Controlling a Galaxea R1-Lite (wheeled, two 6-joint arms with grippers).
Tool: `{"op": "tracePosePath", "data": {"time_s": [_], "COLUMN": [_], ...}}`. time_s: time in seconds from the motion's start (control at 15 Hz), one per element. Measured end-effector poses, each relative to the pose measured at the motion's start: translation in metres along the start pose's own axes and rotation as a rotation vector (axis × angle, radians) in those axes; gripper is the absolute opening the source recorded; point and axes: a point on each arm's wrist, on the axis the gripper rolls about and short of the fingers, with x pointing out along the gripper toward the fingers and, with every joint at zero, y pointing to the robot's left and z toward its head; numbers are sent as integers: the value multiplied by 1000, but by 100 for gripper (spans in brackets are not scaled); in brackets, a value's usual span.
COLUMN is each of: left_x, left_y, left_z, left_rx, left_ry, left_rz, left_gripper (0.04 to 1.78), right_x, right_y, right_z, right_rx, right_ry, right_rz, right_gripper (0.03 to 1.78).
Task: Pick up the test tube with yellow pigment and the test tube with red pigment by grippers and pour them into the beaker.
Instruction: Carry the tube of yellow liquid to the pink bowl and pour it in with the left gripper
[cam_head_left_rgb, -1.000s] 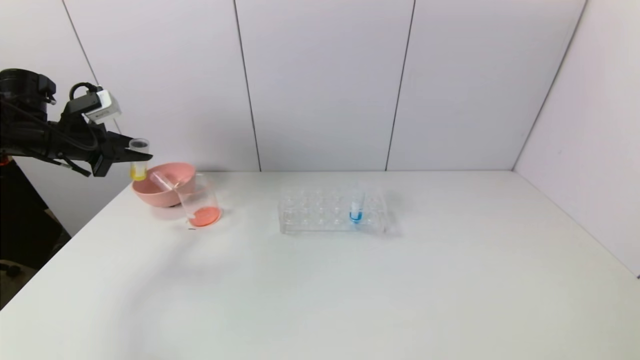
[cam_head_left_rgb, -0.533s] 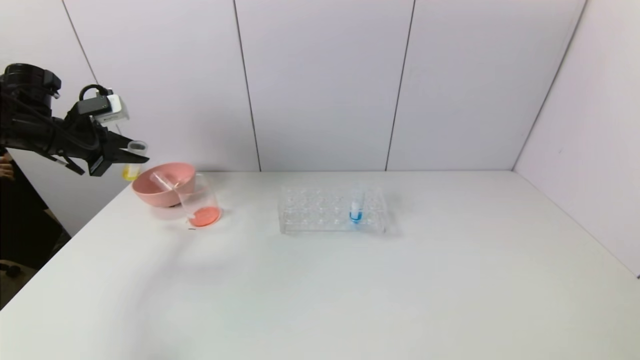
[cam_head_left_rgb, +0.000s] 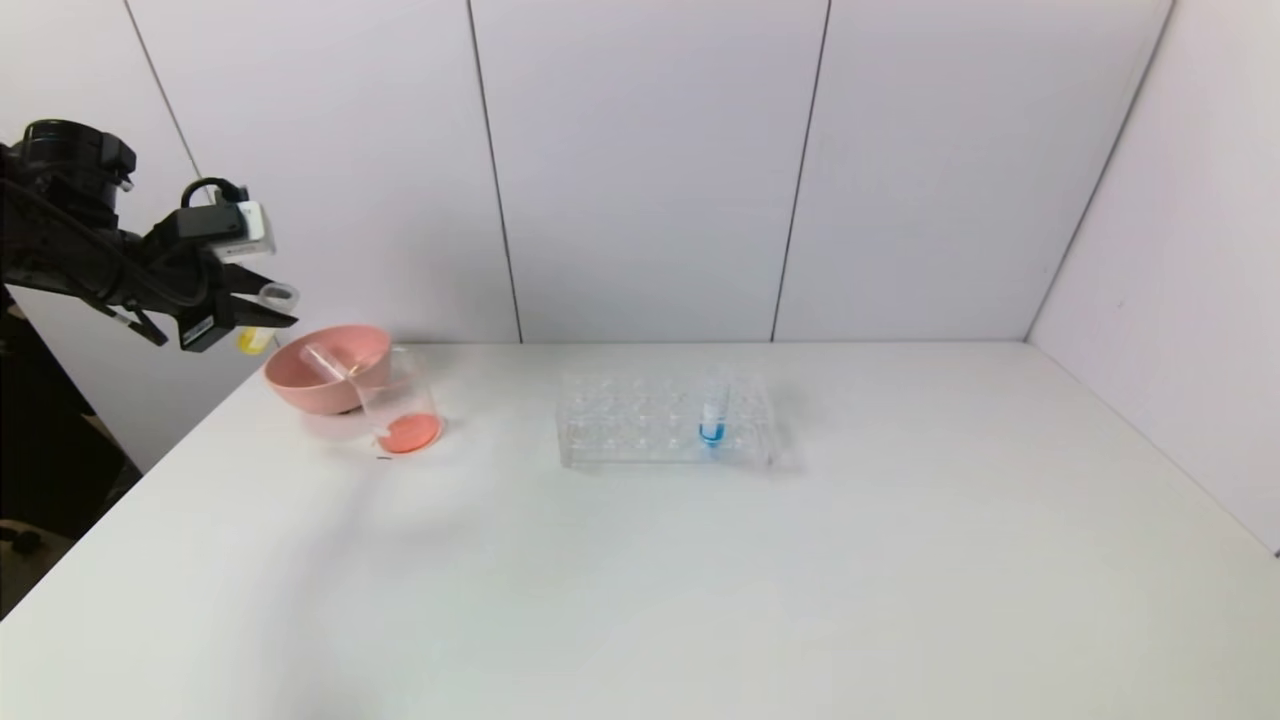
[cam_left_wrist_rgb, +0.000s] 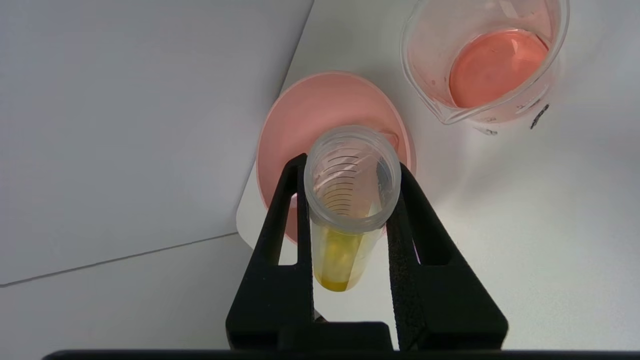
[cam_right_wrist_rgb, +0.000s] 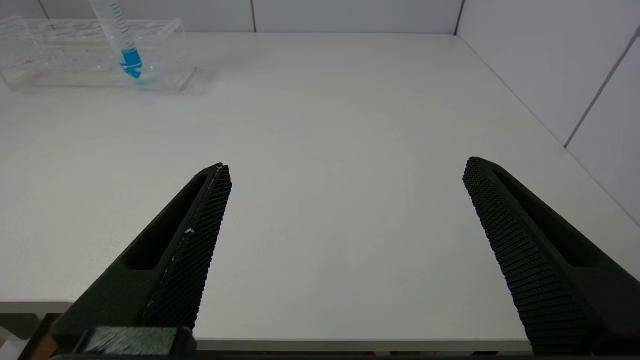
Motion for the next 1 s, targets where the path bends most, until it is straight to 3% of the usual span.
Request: {"op": "tracePosePath", "data": {"time_s": [1.0], "left_x": [18], "left_y": [-6], "left_z": [11], "left_rx": [191], "left_ry": [-25], "left_rz": [-40], "left_gripper": [44], "right_x": [0], "right_y": [0], "right_z": [0], "right_rx": [0], "right_ry": [0], "right_rz": [0], "right_gripper": [170]}}
